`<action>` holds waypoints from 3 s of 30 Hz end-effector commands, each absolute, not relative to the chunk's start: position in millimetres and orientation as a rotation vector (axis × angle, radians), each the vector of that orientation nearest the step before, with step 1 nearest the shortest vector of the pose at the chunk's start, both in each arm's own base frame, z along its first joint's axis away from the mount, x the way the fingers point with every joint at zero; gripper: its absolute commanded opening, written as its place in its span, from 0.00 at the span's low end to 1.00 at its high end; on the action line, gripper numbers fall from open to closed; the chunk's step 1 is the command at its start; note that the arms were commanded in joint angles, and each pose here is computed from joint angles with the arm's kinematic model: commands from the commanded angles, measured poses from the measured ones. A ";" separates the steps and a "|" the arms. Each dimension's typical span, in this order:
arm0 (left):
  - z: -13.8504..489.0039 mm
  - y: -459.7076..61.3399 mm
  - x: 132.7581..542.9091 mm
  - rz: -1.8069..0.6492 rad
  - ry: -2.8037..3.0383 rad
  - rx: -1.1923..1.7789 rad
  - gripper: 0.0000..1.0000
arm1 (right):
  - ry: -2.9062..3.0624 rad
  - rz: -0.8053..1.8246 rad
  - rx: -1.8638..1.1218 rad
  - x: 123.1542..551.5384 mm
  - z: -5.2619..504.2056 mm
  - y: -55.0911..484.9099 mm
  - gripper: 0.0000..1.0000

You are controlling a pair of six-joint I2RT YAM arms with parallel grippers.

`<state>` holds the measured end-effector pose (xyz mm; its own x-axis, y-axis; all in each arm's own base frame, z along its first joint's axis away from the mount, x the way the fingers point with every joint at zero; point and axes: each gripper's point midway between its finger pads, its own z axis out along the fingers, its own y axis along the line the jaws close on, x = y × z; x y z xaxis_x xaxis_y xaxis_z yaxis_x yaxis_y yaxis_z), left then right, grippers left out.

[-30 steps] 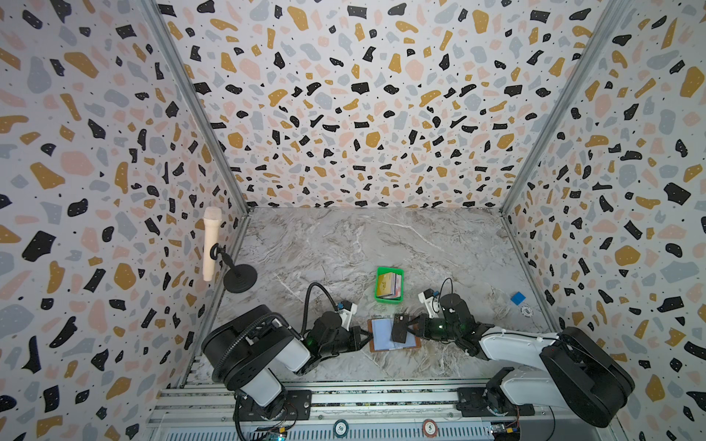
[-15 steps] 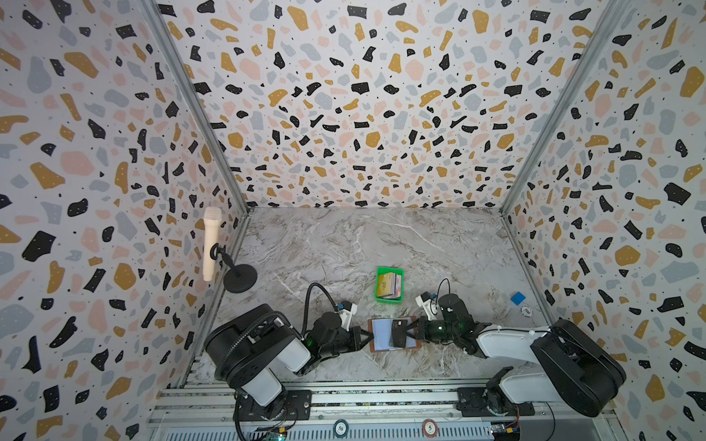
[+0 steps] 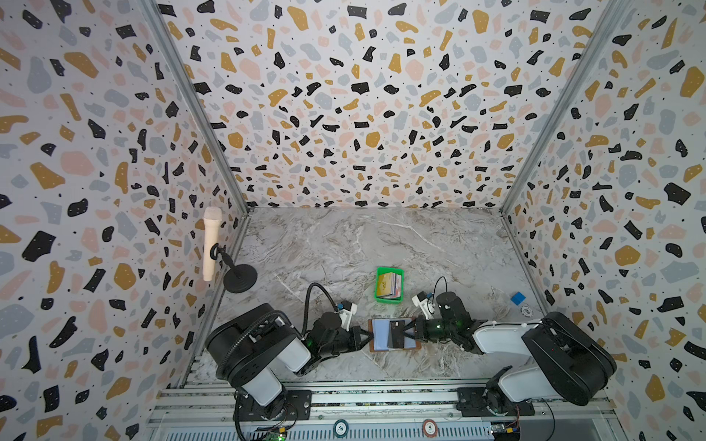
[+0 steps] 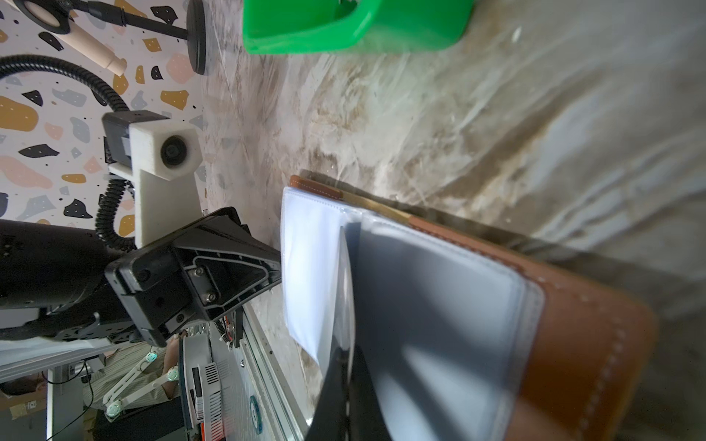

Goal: Insert credit cards into a card holder
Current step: Insert the credit card into the card slot.

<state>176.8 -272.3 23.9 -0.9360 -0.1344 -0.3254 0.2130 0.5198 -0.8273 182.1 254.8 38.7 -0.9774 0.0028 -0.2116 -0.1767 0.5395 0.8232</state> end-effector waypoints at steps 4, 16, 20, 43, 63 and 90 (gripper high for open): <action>1.9 -263.0 161.8 -1.340 2.518 0.062 0.00 | 2.618 1.401 -0.185 181.0 33.8 256.8 0.00; 0.0 -263.2 161.6 -1.337 2.525 0.061 0.00 | 2.662 1.383 -0.224 184.1 22.0 267.6 0.00; -0.2 -263.0 162.0 -1.334 2.525 0.059 0.00 | 2.683 1.359 -0.243 185.9 17.2 272.9 0.03; 21.0 -262.6 180.8 -1.288 2.457 0.068 0.00 | 2.582 0.897 -0.279 204.7 49.3 248.6 0.59; 33.5 -288.6 196.3 -1.291 2.438 0.148 0.00 | 2.603 0.548 -0.361 227.1 42.6 221.1 0.24; 9.0 -287.8 182.5 -1.270 2.531 0.156 0.00 | 2.615 0.663 -0.558 191.5 37.5 273.7 0.06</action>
